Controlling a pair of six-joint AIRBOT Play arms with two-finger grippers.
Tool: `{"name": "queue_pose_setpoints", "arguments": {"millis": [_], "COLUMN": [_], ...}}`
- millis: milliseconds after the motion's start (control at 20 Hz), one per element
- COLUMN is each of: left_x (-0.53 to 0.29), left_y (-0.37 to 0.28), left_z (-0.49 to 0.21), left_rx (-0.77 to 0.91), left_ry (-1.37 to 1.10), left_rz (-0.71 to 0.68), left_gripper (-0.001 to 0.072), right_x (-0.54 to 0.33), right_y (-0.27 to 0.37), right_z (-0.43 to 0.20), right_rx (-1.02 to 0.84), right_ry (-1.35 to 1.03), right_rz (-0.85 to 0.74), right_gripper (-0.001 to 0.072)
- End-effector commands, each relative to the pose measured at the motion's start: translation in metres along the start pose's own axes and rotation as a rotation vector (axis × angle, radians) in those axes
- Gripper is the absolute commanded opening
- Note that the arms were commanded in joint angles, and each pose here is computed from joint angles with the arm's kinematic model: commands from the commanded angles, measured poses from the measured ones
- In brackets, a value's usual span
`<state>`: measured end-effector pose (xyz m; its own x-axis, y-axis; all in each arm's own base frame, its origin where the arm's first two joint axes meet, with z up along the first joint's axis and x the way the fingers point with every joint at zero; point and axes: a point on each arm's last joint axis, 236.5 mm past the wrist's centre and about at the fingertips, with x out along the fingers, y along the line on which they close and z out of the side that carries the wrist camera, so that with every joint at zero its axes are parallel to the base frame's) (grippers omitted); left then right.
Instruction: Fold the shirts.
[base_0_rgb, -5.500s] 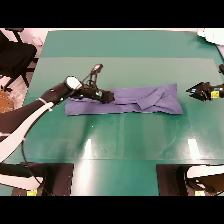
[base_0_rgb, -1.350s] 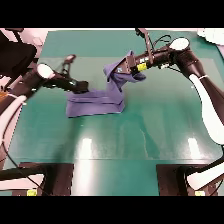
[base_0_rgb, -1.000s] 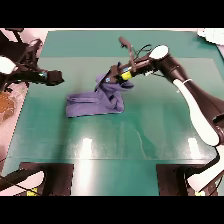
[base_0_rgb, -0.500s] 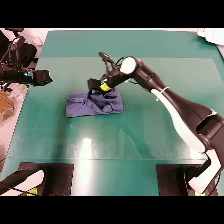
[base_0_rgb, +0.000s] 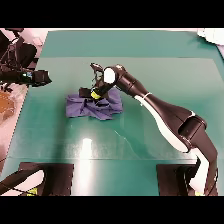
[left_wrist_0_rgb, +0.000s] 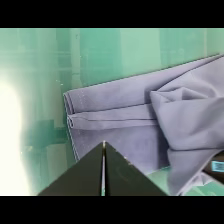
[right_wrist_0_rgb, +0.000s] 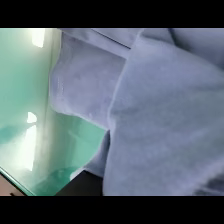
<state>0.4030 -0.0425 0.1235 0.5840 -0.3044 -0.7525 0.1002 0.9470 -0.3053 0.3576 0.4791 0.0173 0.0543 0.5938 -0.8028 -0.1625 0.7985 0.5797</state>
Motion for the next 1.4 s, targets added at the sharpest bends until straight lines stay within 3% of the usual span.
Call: {"name": "queue_pose_setpoints", "arguments": {"millis": [0,100,150,200,250,350,750,850,1100,1350], "left_x": [0.000,0.000,0.000,0.000,0.000,0.000,-0.001,-0.001,-0.001,-0.007], "left_y": [-0.001,-0.001,-0.001,-0.001,-0.001,-0.002,-0.002,-0.003,-0.004,-0.012], "left_z": [-0.002,-0.003,-0.003,-0.004,-0.004,-0.005,-0.011,-0.014,-0.019,-0.058], "left_rx": [0.001,0.001,0.001,0.001,0.000,0.000,0.007,0.029,0.053,0.063], "left_ry": [0.009,0.012,0.014,0.017,0.018,0.023,0.048,0.060,0.080,0.245], "left_rz": [-0.002,-0.003,-0.003,-0.004,-0.005,-0.006,-0.009,-0.012,-0.018,-0.060], "left_gripper": [0.0024,0.0024,0.0024,0.0024,0.0024,0.0024,0.0024,0.0024,0.0024,0.0025], "right_x": [0.005,0.001,-0.002,-0.004,-0.005,-0.009,-0.074,-0.110,-0.200,-0.223], "right_y": [0.026,0.049,0.058,0.066,0.072,0.081,0.104,0.066,-0.112,-0.207], "right_z": [0.010,0.012,0.013,0.014,0.016,0.021,0.068,0.088,0.088,0.047], "right_rx": [0.022,0.037,0.025,0.028,0.032,0.049,-0.029,-0.058,0.000,0.047], "right_ry": [-0.046,-0.049,-0.054,-0.055,-0.063,-0.083,-0.192,-0.227,-0.223,-0.136], "right_rz": [0.087,0.191,0.230,0.265,0.290,0.334,0.587,0.521,0.106,0.029], "right_gripper": [0.0035,0.0206,0.0348,0.0416,0.0423,0.0530,0.0529,0.0611,0.0632,0.0630]}}
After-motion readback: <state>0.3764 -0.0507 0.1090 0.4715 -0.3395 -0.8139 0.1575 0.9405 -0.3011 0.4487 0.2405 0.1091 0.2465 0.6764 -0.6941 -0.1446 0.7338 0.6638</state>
